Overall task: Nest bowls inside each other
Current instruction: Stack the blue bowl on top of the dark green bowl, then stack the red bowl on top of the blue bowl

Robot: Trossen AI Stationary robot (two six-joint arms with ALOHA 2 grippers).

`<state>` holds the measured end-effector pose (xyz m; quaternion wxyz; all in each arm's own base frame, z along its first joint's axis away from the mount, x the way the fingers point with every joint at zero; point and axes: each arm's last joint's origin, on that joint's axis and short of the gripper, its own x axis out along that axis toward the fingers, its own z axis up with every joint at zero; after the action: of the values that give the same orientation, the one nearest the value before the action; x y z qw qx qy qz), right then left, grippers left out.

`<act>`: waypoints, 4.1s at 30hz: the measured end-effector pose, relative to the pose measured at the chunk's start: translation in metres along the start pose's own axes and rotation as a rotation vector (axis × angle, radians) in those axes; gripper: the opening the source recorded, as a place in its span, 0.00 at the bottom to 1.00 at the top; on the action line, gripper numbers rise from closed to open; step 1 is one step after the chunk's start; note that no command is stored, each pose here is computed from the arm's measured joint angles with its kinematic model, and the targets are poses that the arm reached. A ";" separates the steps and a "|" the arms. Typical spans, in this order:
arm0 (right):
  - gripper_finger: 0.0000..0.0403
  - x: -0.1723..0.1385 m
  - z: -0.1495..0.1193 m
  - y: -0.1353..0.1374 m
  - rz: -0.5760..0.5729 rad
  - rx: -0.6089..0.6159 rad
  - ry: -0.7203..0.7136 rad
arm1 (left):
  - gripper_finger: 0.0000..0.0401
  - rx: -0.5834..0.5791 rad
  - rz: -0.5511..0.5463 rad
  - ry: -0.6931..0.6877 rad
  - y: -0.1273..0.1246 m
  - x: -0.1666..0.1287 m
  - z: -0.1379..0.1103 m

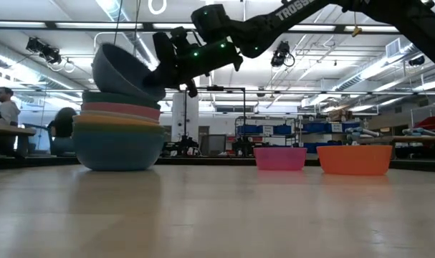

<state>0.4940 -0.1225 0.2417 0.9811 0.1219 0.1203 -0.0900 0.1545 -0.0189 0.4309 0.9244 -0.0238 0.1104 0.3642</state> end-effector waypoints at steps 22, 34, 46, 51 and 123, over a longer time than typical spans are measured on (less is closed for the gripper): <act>0.28 -0.034 0.038 0.019 -0.024 -0.098 -0.008 | 0.38 0.013 0.009 0.027 0.002 0.000 -0.004; 0.27 -0.054 0.039 0.022 -0.106 -0.134 0.152 | 0.38 0.020 0.033 0.077 0.005 0.000 -0.012; 0.26 -0.116 -0.004 0.019 -0.446 -0.291 0.899 | 0.38 -0.003 0.039 0.210 0.009 0.000 -0.031; 0.27 -0.126 -0.015 0.017 -0.485 -0.250 1.017 | 0.38 -0.002 0.025 0.242 0.006 0.003 -0.039; 0.47 -0.119 -0.074 0.019 -0.492 -0.036 1.065 | 0.38 -0.023 0.048 0.255 0.003 0.007 -0.050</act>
<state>0.3683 -0.0676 0.2072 0.7377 0.1021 0.6230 -0.2395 0.1481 -0.0183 0.3805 0.8936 -0.0777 0.2235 0.3814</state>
